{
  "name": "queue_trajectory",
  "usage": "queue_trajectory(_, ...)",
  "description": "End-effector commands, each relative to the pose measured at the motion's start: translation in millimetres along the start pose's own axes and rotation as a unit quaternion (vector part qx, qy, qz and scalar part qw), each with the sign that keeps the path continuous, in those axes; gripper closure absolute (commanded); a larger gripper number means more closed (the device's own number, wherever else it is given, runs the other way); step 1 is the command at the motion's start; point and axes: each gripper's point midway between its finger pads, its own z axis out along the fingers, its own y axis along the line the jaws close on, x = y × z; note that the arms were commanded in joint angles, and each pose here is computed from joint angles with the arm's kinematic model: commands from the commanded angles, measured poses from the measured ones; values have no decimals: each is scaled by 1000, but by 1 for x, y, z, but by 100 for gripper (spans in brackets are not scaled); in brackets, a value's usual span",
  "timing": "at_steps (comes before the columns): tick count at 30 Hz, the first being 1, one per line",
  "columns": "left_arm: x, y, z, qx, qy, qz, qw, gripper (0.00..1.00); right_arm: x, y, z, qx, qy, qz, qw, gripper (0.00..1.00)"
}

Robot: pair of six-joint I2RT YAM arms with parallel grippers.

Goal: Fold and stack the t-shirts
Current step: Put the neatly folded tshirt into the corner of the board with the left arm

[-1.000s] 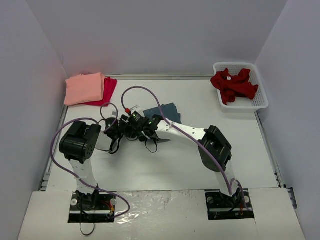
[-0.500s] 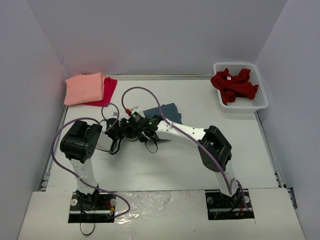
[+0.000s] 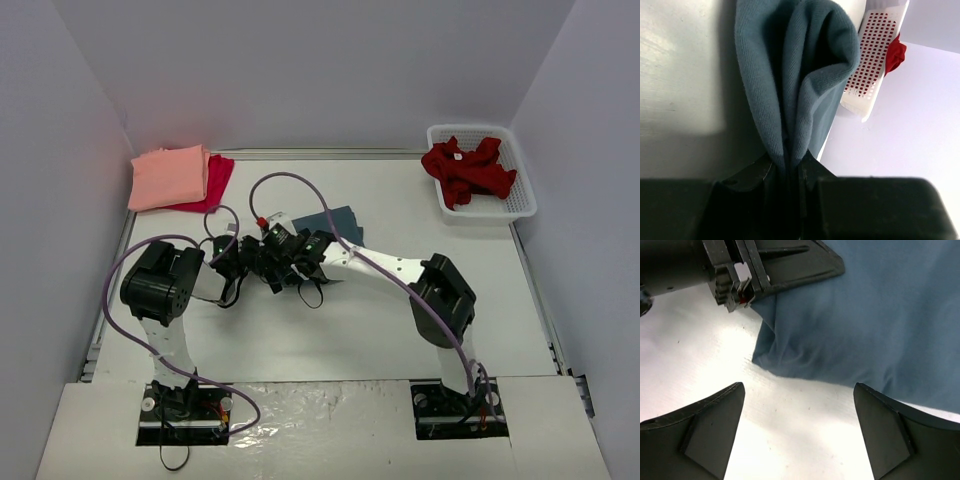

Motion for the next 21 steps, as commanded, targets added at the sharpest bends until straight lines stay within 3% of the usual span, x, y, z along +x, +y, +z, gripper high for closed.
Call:
queue_trajectory(1,2,-34,1,38,8,45,998,95,-16,-10,-47,7,-36,15,999,12)
queue_trajectory(9,0,-28,-8,-52,14,107,993,96,-18,-39,-83,43,-55,13,997,8)
queue_trajectory(21,-18,-38,-11,-136,24,184,973,95,1,-60,-76,78,-40,17,996,6)
